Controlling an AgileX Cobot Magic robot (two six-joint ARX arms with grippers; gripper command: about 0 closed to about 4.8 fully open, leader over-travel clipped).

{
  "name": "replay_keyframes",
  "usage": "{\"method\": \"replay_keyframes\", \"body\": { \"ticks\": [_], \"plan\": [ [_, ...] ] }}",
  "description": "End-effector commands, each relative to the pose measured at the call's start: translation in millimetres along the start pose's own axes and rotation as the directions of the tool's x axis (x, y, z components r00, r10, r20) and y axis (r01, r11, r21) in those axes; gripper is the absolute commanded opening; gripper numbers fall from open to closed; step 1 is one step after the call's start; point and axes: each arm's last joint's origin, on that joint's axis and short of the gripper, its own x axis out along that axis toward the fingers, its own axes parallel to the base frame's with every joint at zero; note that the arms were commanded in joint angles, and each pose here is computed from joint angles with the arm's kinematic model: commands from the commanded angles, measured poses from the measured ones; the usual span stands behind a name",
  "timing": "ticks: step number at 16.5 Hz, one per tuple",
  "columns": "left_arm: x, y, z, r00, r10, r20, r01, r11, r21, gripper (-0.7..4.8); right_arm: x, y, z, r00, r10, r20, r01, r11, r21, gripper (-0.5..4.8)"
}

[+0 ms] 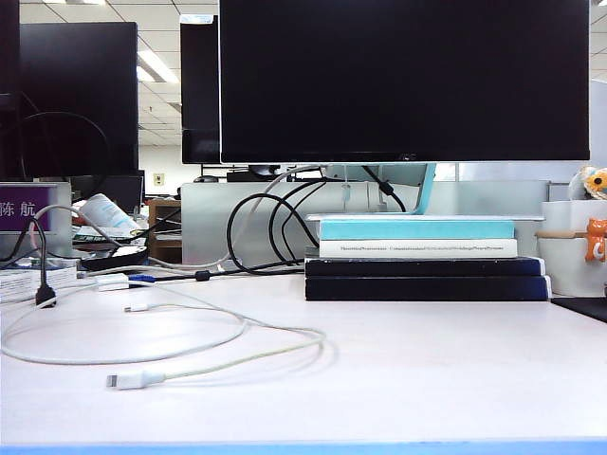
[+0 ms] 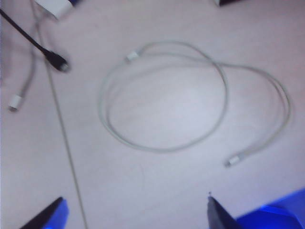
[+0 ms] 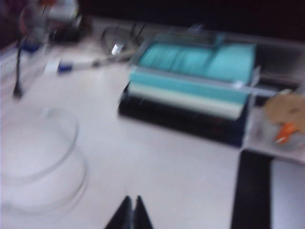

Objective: Unfold the white charging cable into a straight cable.

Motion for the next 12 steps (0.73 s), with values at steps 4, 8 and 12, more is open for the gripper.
{"method": "replay_keyframes", "body": {
  "ticks": [4,8,12],
  "plan": [
    [-31.9,8.4,-39.1,0.956,0.039,0.292,-0.014,0.996,-0.086,3.65,-32.0,-19.2,-22.1,0.957,-0.135,0.257,0.118,0.990,0.082,-0.08],
    [5.4,-0.8,-47.9,0.913,-0.121,0.390,0.167,0.982,-0.086,2.79,8.6,-4.4,-47.5,0.909,0.048,0.413,-0.090,0.992,0.083,-0.08],
    [27.8,1.7,-52.6,0.876,-0.218,0.431,0.280,0.956,-0.084,2.65,23.1,-1.9,-63.3,0.922,0.051,0.384,-0.056,0.998,0.003,-0.07]
  ]
}}
